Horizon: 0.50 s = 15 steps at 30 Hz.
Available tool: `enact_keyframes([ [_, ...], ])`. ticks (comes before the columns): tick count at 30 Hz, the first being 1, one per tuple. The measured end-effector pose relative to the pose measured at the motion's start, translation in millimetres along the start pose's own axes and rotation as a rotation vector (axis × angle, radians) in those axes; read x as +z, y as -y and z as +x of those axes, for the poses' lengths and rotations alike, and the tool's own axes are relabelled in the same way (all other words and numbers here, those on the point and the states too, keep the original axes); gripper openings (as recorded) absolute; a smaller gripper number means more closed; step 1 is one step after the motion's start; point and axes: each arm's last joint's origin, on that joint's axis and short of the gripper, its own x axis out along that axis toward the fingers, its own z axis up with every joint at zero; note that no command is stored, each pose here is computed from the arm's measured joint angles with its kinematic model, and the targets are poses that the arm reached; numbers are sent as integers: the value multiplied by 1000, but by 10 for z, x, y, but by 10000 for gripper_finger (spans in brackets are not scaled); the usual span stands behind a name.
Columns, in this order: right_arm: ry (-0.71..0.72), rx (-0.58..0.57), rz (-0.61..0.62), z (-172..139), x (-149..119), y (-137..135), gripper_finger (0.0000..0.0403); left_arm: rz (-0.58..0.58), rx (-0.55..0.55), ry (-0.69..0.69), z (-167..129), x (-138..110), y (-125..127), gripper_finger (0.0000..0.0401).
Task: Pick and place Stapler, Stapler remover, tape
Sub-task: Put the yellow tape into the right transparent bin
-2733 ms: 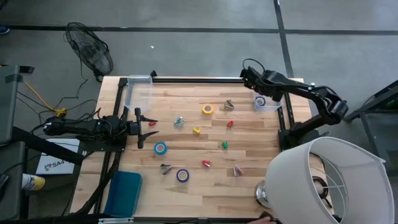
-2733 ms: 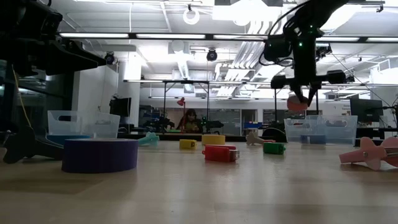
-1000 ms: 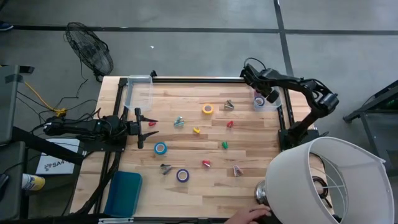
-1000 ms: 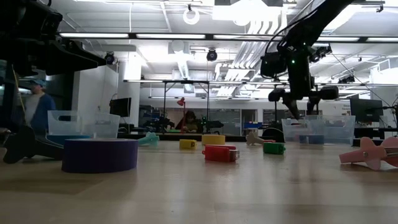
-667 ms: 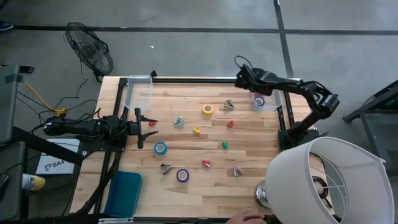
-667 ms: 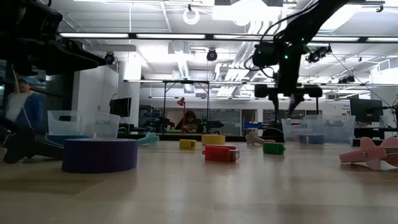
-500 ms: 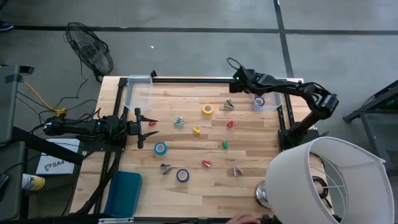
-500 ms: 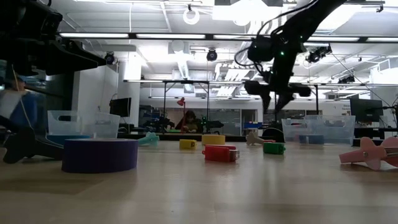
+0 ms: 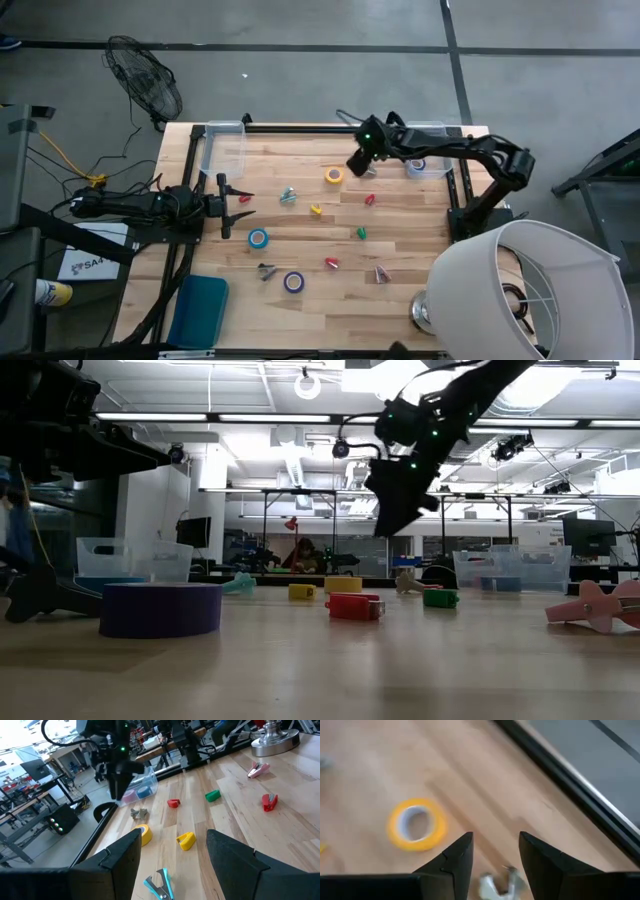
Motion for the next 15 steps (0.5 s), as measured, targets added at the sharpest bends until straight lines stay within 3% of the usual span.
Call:
enact_keyframes([
  [8,6,185,-370,233,156,-328,150,0,0,0,0,0,0,221],
  [15,-10,259,-517,501,232,-558,151,0,0,0,0,0,0,221],
])
